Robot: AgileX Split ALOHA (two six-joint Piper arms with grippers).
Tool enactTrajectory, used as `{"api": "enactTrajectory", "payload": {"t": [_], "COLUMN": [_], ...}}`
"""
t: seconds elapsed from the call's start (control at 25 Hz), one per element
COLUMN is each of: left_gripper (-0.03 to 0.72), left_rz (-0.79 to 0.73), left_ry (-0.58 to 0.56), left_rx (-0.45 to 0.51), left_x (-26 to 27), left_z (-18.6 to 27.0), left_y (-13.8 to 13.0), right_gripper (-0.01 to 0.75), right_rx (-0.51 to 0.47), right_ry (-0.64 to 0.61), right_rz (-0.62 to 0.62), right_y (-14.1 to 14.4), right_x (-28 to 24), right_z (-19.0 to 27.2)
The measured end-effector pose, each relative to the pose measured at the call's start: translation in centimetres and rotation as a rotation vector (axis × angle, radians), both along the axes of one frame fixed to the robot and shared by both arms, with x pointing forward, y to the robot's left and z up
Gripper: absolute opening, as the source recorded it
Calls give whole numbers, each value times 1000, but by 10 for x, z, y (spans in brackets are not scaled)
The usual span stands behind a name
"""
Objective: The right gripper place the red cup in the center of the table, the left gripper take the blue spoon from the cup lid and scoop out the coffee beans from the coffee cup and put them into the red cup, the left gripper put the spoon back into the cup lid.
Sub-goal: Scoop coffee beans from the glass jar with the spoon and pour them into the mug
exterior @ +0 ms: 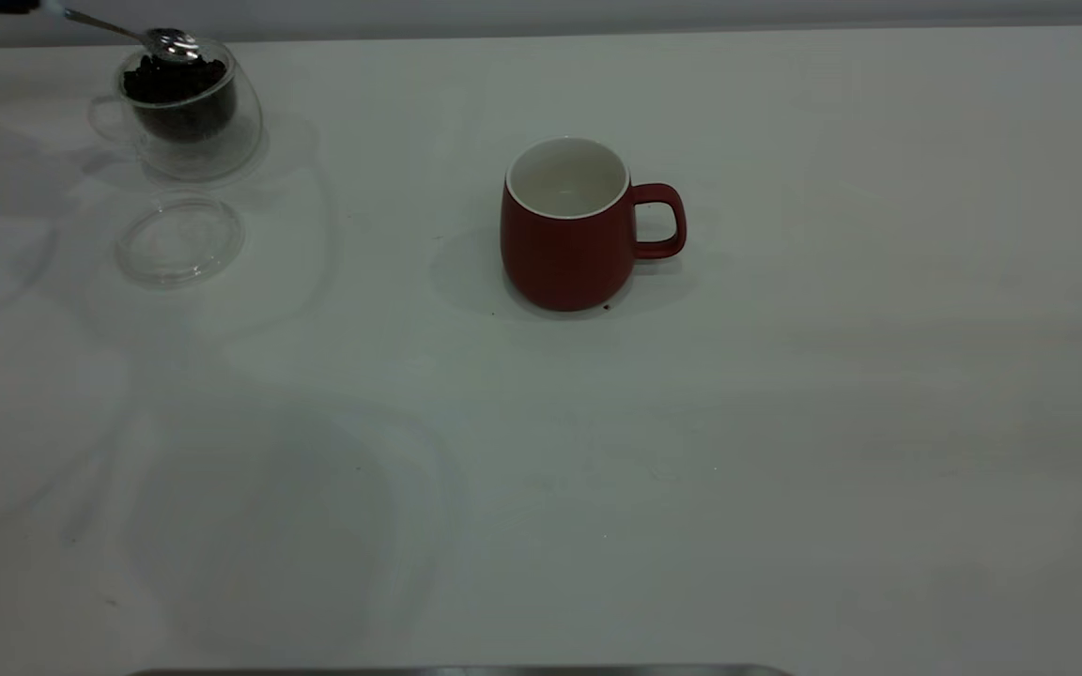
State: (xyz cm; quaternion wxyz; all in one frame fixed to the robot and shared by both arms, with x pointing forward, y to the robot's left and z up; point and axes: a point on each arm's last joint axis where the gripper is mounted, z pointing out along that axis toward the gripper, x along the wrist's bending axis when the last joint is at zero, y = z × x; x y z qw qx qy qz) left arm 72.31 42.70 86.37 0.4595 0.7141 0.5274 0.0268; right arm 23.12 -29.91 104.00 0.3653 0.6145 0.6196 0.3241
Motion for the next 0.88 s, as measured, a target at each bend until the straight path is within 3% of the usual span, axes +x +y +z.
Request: {"api": "enactTrajectory", "payload": {"t": [0.44,0.88], "left_gripper": [118,118], "left_rz": [-10,147], "left_ry": [48,255], "left_rx": [-31,-188], "left_x": [-1,-3], "left_z": [-23,-34], "left_y": [-7,-8], "right_gripper": [590,590], "right_rx": [0,0], "right_ry": [0,0], "right_rz": [0,0], "right_y": [0,0], "right_x": [0,0], "right_z": [0,0]}}
